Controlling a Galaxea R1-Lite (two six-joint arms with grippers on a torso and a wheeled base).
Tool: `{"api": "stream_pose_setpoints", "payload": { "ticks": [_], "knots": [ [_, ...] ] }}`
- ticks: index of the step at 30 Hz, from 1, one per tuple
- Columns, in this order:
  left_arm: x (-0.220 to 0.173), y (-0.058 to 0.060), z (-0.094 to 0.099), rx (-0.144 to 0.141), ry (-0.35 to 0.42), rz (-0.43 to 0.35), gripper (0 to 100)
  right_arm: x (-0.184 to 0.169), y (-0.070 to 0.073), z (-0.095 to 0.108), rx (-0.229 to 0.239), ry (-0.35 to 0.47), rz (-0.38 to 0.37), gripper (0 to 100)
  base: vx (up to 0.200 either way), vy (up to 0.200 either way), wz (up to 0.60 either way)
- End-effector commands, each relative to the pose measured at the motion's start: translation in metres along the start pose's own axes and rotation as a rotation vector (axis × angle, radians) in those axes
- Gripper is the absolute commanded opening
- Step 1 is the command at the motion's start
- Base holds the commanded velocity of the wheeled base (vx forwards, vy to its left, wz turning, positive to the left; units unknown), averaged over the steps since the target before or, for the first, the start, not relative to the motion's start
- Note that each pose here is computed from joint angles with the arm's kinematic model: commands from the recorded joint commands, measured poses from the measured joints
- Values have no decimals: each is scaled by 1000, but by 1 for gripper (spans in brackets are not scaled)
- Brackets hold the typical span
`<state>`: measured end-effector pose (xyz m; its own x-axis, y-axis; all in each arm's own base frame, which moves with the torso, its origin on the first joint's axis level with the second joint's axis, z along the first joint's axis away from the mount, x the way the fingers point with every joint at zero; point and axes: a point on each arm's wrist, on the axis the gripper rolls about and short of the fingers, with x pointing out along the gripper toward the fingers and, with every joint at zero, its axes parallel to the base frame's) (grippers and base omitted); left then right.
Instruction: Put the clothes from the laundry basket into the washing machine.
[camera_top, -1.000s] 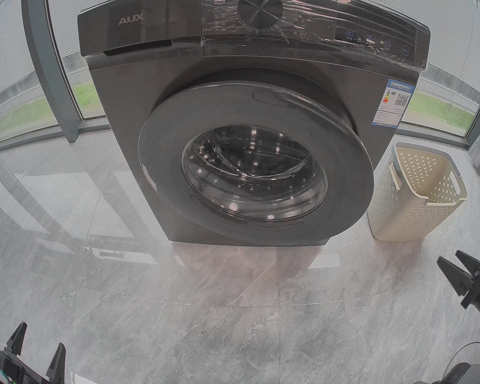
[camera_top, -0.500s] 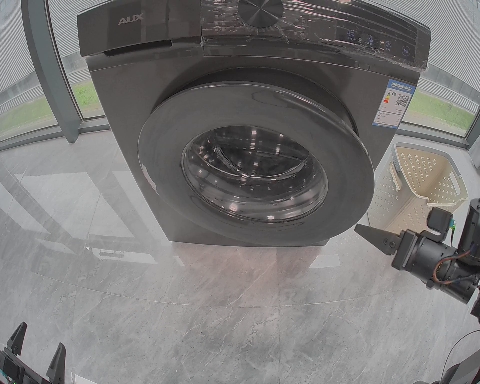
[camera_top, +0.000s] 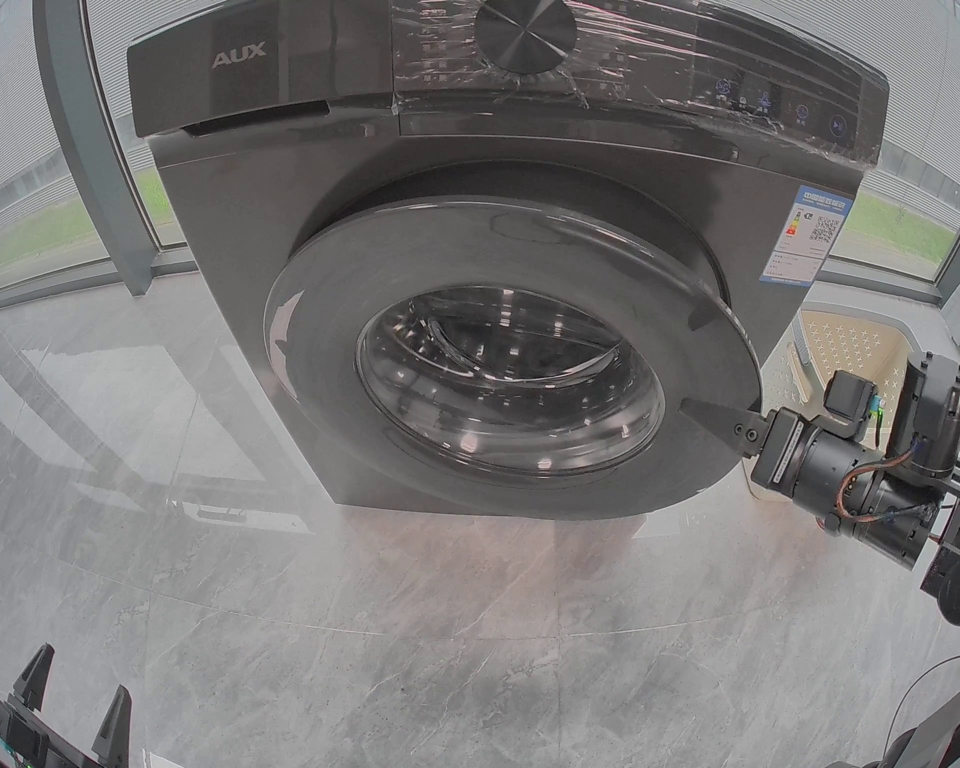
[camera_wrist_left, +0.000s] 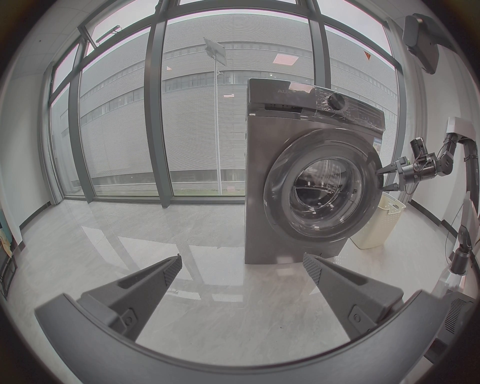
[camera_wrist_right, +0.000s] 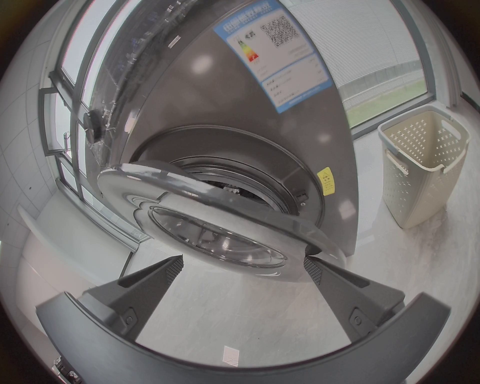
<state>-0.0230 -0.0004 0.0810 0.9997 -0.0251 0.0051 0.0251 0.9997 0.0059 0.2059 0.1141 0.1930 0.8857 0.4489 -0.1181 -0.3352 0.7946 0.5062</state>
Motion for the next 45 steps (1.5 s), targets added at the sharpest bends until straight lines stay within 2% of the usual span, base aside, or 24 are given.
{"api": "stream_pose_setpoints", "payload": {
  "ticks": [1,14,23,35,42,45],
  "knots": [
    [1,0,-5,0,8,1,100,3,-2,6,2,-24,-12,100,0,0,0],
    [1,0,-5,0,8,1,100,0,-1,4,2,-15,-1,100,0,0,0],
    [1,0,-5,2,10,0,100,0,0,9,2,-36,2,100,200,0,0],
    [1,0,-5,2,10,-1,100,3,4,17,5,-65,14,100,0,0,0],
    [1,0,-5,2,8,-1,100,-1,4,11,0,-47,14,100,0,0,0],
    [1,0,-5,2,8,-1,100,-22,6,-4,-37,3,46,100,0,0,0]
  ]
}}
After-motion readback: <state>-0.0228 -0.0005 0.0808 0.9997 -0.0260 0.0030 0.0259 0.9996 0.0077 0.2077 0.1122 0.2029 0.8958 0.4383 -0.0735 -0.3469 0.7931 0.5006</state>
